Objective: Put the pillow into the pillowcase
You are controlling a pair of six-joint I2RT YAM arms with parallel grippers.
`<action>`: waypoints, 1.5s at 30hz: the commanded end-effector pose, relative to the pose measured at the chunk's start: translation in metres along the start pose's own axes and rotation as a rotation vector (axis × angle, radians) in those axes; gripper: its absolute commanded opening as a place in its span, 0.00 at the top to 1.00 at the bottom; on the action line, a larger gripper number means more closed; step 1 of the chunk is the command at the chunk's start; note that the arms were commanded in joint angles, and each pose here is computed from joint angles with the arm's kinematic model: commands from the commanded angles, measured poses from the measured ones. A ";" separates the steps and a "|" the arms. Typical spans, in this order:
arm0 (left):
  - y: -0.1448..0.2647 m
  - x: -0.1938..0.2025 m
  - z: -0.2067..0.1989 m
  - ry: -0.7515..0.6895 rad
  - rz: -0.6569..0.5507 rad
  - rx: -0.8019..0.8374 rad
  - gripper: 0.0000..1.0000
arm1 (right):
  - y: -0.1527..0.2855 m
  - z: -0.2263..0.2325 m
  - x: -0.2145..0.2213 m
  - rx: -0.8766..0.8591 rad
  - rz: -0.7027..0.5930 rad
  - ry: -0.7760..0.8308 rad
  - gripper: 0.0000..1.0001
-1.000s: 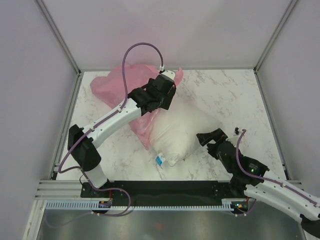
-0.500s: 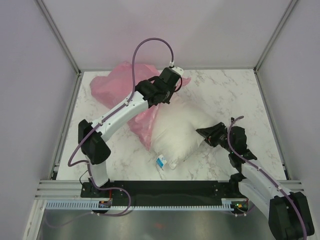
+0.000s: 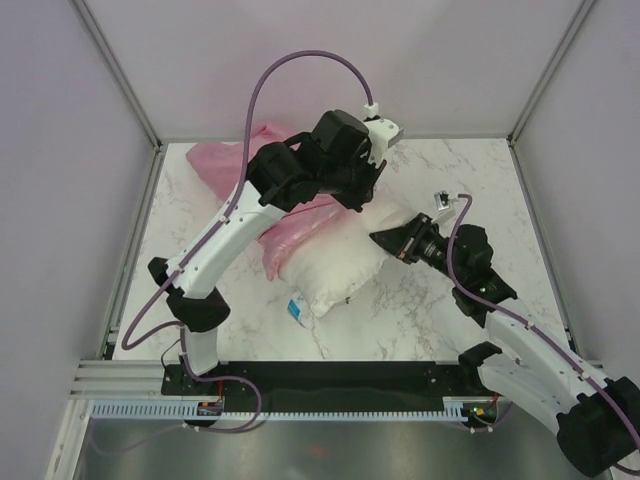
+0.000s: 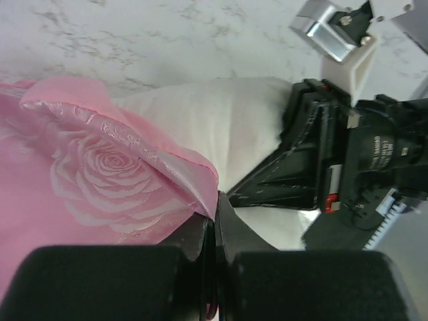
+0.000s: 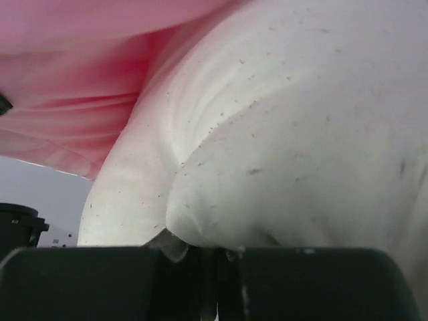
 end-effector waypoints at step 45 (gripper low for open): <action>0.008 0.090 -0.008 -0.028 0.217 -0.651 0.08 | -0.014 0.044 0.019 -0.020 -0.176 0.230 1.00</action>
Point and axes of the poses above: each gripper's point midway between its finger pads, its own y axis back along the fingers, its own z axis along the line the jaws close on, x = y × z, the point moved 9 cm from there along y, back along the fingers, and after that the axes turned 13 degrees about -y, right-handed, at the moved point
